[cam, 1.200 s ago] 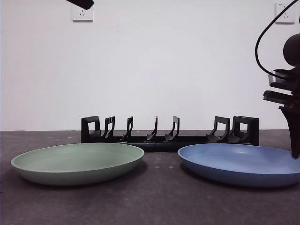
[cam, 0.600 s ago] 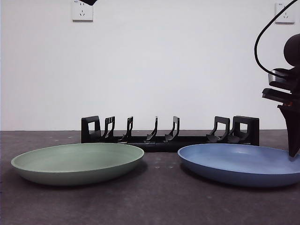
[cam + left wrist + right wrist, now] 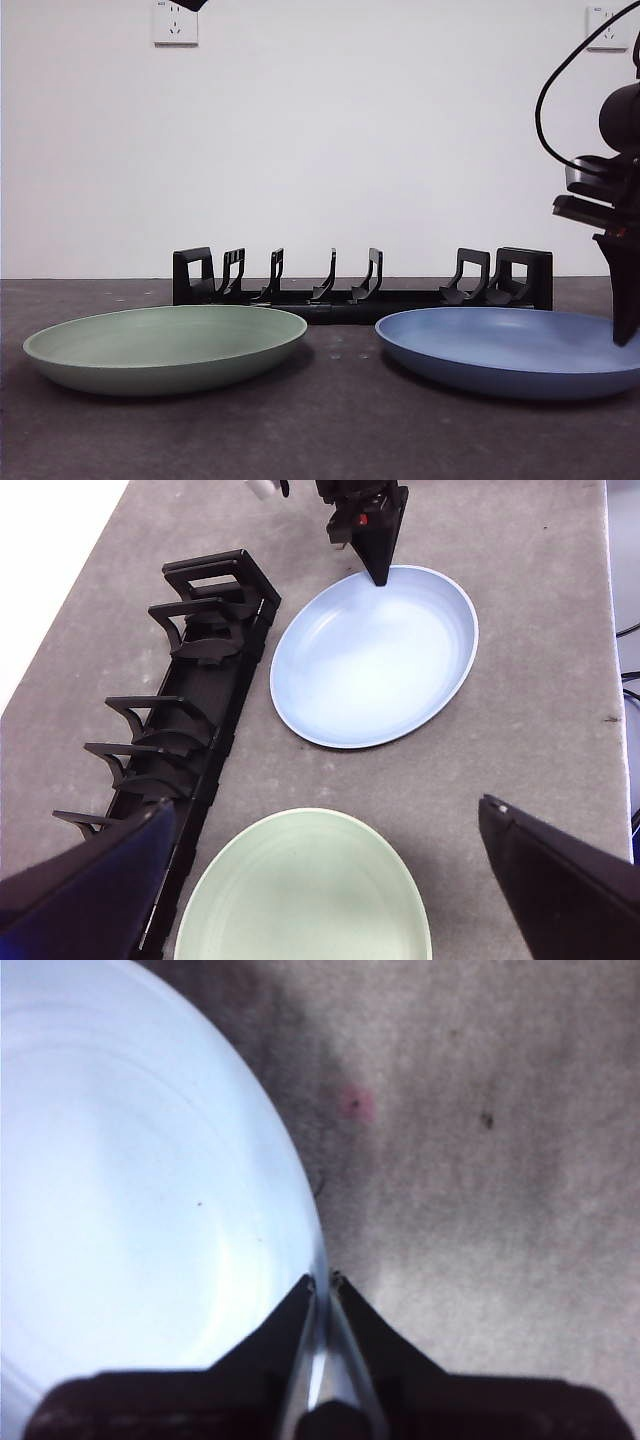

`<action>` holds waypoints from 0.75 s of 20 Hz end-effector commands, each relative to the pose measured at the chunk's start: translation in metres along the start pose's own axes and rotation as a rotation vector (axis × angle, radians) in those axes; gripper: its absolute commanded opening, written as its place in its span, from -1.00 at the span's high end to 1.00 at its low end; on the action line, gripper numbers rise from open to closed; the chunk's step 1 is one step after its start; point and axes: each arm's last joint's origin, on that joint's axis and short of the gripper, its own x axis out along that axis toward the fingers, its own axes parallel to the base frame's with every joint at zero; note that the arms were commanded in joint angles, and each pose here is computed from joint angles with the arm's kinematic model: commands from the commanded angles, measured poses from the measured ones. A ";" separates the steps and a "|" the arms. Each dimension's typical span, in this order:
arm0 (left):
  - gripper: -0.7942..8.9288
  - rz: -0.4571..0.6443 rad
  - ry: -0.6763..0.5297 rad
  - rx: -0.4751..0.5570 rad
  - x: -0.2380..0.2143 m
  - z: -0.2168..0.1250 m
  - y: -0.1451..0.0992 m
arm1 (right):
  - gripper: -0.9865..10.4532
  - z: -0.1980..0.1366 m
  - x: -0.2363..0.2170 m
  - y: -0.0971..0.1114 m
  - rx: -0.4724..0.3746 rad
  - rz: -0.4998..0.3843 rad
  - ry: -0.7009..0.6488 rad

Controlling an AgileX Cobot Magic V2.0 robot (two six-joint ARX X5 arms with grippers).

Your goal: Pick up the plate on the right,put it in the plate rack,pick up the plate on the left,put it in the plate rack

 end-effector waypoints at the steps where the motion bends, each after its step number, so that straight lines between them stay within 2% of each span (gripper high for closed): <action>1: -0.58 -0.001 -0.009 0.044 0.000 0.001 0.000 | 0.85 0.003 -0.018 0.006 -0.039 -0.008 -0.021; 5: -0.58 -0.017 -0.019 0.147 0.001 0.005 -0.005 | 0.85 0.019 -0.068 0.021 -0.071 0.056 -0.088; 7: -0.58 0.009 0.004 0.216 0.002 0.007 -0.007 | 0.85 0.027 -0.095 0.030 -0.086 0.104 -0.132; 11: -0.58 0.116 0.036 0.413 0.007 0.015 -0.008 | 0.85 0.036 -0.144 0.049 -0.119 0.182 -0.189; 15: -0.58 0.254 0.064 0.629 0.023 0.029 -0.007 | 0.85 0.035 -0.173 0.075 -0.184 0.199 -0.209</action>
